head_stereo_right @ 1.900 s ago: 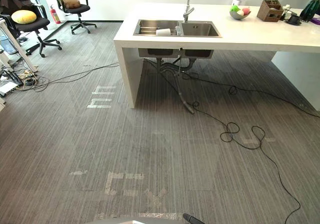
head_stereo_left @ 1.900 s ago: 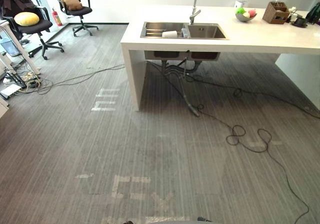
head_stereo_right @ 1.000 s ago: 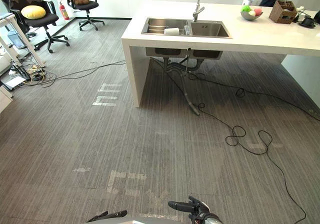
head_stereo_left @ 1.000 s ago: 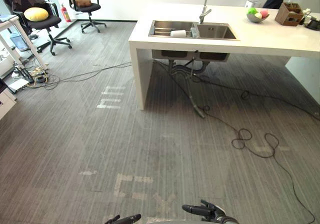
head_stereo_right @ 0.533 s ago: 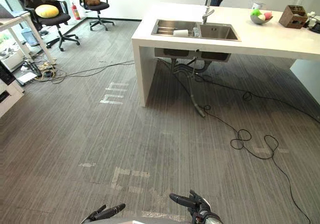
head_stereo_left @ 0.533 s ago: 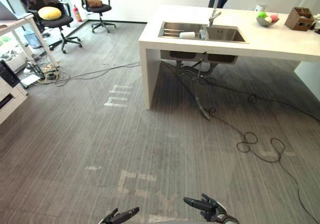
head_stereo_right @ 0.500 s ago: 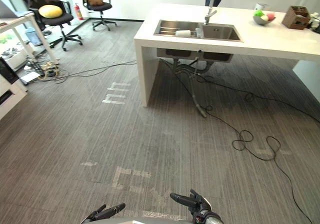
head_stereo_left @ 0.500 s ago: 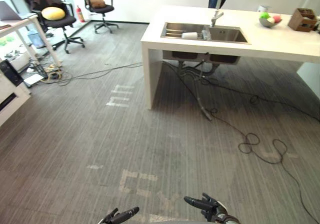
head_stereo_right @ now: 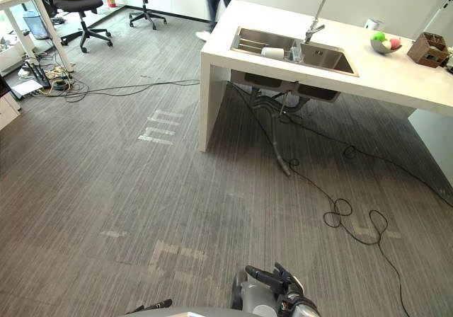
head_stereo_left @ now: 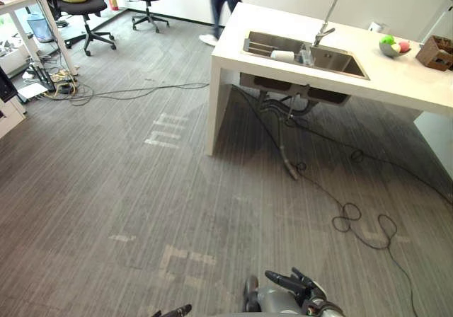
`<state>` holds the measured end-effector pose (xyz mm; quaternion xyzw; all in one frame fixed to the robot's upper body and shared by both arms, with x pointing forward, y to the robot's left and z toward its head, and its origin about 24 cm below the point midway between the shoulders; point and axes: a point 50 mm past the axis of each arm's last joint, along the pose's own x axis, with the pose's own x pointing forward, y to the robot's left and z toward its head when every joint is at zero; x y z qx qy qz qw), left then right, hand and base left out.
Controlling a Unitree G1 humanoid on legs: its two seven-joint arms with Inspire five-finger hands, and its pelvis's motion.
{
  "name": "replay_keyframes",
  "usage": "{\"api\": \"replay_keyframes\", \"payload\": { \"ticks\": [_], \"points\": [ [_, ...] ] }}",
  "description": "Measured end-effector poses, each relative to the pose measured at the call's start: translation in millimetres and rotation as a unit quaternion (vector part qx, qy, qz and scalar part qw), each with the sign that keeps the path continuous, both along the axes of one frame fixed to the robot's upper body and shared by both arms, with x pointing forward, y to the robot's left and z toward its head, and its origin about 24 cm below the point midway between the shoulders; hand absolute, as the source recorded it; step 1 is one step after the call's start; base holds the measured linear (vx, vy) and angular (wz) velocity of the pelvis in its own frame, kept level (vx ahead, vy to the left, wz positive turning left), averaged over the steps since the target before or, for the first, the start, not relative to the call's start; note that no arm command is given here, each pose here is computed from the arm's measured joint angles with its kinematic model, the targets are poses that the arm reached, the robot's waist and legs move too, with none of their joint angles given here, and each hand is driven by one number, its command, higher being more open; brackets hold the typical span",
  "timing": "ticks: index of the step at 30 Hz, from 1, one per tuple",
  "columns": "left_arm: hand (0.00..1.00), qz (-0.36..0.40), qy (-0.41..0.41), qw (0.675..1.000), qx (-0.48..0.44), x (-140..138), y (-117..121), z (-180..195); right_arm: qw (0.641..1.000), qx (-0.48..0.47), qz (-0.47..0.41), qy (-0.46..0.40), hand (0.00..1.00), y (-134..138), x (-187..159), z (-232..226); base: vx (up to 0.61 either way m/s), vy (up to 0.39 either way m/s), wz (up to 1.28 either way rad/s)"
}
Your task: Walk over to the sink, pick up the cup, carry it to the dishwasher, place the cup inside the dishwasher, then close the dishwasher door
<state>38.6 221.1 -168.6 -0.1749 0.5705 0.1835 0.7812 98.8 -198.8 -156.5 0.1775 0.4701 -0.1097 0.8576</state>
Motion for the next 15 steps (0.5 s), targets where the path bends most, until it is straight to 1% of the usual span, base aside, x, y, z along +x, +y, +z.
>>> {"api": "replay_keyframes", "payload": {
  "ticks": [3, 4, 6, 7, 8, 9, 10, 11, 12, 13, 14, 15],
  "points": [
    [1.0, 0.003, -0.033, 0.999, 0.003, 11.6, -3.6, 2.6, 1.0, 0.011, -0.02, -0.017, 1.0, 1.9, -0.5, 2.8, 0.54, -0.162, 0.96],
    [1.0, 0.005, -0.054, 0.998, 0.006, 17.1, -1.3, 5.3, 1.0, 0.02, -0.02, -0.013, 1.0, 7.9, -1.3, 1.7, 0.6, -0.263, 0.71],
    [1.0, -0.004, -0.06, 0.998, 0.002, 19.8, -12.8, 3.8, 1.0, 0.011, -0.012, -0.001, 1.0, -1.5, -2.7, 1.7, 0.61, -0.274, 0.34],
    [1.0, -0.011, -0.065, 0.998, -0.004, 21.5, -23.0, 2.8, 1.0, 0.003, -0.002, -0.002, 1.0, -6.1, -1.0, 3.1, 0.63, -0.246, -0.31],
    [1.0, -0.043, -0.084, 0.995, 0.019, 27.5, -28.9, 4.5, 1.0, -0.007, 0.013, -0.01, 1.0, -10.1, 5.9, 6.2, 0.76, -0.277, -0.67],
    [1.0, -0.109, -0.127, 0.983, 0.073, 45.5, -31.2, 12.8, 0.999, -0.013, 0.026, -0.019, 1.0, -8.2, 14.8, 9.0, 0.63, -0.214, -0.72],
    [1.0, -0.14, -0.158, 0.972, 0.099, 59.0, -31.6, 19.9, 0.999, -0.012, 0.026, -0.025, 1.0, -5.6, 18.4, 10.0, 0.68, -0.245, -0.68],
    [1.0, -0.217, -0.264, 0.925, 0.163, 97.6, -35.0, 47.6, 0.999, 0.0, 0.013, -0.03, 1.0, 3.8, 21.7, 10.2, 0.54, -0.208, -0.5],
    [1.0, -0.242, -0.312, 0.9, 0.185, 113.3, -39.4, 62.4, 0.999, 0.004, 0.012, -0.032, 1.0, 6.2, 23.8, 10.6, 0.62, -0.227, -0.61],
    [1.0, -0.268, -0.386, 0.858, 0.209, 135.7, -46.9, 87.8, 0.999, 0.006, 0.016, -0.038, 1.0, 8.8, 28.9, 12.0, 0.4, -0.118, -0.69],
    [1.0, -0.274, -0.482, 0.802, 0.223, 162.4, -62.6, 124.2, 0.999, 0.005, 0.027, -0.047, 1.0, 12.2, 37.2, 15.1, 0.49, -0.076, -0.73],
    [1.0, -0.273, -0.529, 0.771, 0.227, 173.9, -70.7, 143.8, 0.998, 0.003, 0.032, -0.053, 1.0, 13.0, 41.5, 17.2, 0.49, 0.019, -0.87]
  ]
}}
